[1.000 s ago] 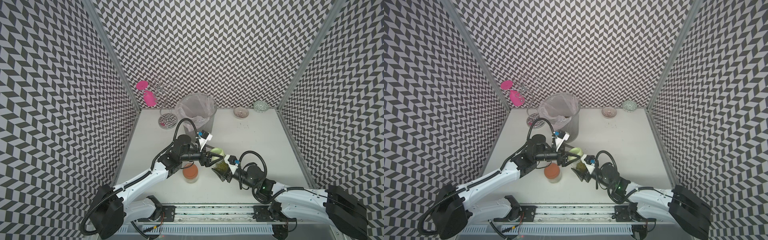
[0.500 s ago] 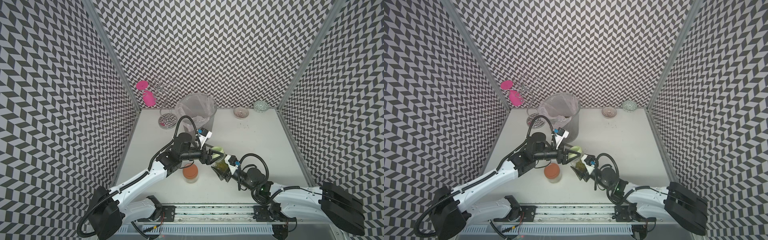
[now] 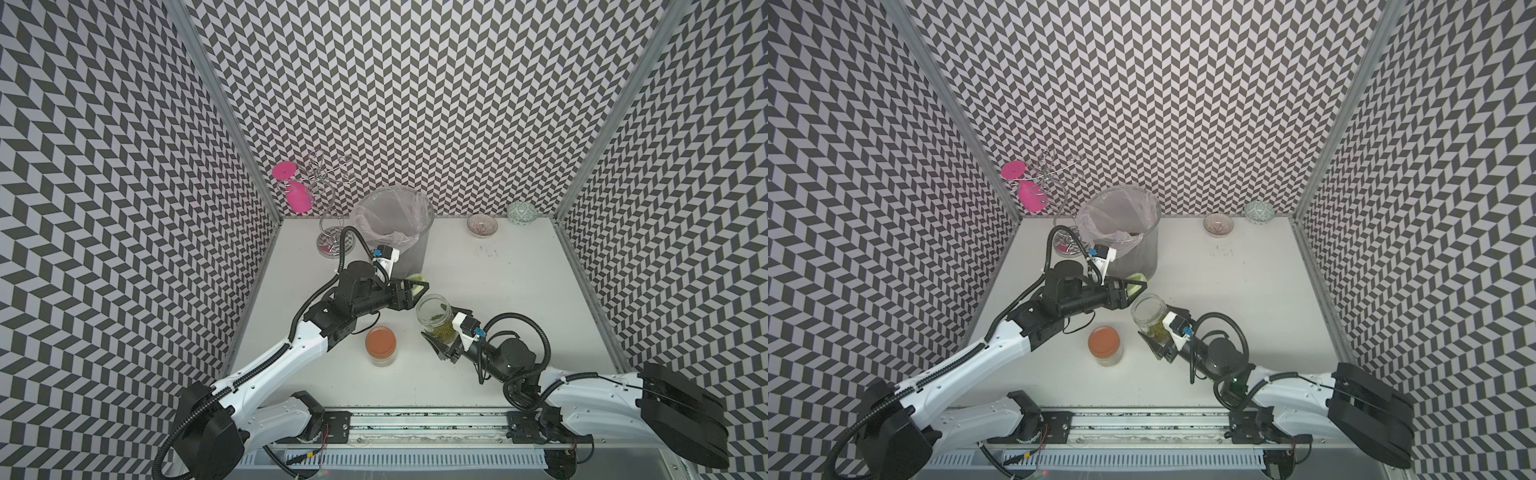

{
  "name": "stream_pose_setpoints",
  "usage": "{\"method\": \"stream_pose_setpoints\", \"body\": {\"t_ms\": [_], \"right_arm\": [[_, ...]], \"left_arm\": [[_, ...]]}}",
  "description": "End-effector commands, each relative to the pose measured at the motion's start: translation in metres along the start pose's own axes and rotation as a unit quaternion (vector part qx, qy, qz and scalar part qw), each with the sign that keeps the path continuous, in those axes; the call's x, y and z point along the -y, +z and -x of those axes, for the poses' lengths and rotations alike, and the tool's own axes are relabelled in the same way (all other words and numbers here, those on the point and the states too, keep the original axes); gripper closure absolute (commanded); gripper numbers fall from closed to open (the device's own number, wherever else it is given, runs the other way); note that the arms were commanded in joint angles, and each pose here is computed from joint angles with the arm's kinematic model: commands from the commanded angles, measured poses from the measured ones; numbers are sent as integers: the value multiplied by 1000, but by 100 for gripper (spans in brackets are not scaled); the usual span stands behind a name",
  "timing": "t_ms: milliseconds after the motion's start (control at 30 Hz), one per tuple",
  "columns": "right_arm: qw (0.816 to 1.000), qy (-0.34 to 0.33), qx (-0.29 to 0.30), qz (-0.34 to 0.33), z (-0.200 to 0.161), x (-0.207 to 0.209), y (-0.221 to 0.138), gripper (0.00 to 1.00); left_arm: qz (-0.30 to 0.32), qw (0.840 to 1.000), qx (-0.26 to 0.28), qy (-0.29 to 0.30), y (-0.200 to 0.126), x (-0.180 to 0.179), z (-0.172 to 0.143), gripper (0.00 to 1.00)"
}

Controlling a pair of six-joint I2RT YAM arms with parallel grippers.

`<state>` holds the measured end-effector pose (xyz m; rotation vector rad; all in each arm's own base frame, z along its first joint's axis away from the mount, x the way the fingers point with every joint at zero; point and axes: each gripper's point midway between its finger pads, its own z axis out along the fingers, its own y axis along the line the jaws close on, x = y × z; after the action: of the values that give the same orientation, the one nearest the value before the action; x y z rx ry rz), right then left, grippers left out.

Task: Empty moldy mung beans from jars
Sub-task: Unscrew the lid from the jar, then place the lid at the center of the board.

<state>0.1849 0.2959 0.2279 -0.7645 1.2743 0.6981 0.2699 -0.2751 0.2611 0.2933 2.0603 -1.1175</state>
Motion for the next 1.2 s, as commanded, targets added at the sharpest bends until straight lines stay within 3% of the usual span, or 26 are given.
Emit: {"method": "stream_pose_setpoints", "body": {"t_ms": [0,200,533,667,800,867,900,933,967,1167], "right_arm": [[995,-9,99,26,50,-9,-6,44],[997,9,76,11,35,-3,-15,44],[998,29,53,2,35,7,-20,44],[998,29,49,-2,37,12,-23,44],[998,33,46,-7,37,18,-25,43],[999,34,40,-8,35,18,-24,43],[999,34,37,-10,35,19,-23,43],[999,35,29,-9,31,19,-22,43],[999,35,22,-9,27,19,-22,43],[999,41,24,-14,41,25,-12,43]], "left_arm": [[-1,999,38,-2,-7,4,19,75],[78,995,62,4,-19,-41,18,72],[261,960,73,-65,-39,-181,-28,72],[297,948,70,-95,-45,-219,-45,72],[323,939,39,-113,-39,-248,-67,64],[332,935,22,-120,-35,-258,-79,50],[336,934,16,-124,-33,-262,-84,33],[337,932,12,-129,-33,-264,-88,8],[337,932,10,-132,-32,-265,-90,0],[353,927,30,-122,-44,-257,-79,0]]}}
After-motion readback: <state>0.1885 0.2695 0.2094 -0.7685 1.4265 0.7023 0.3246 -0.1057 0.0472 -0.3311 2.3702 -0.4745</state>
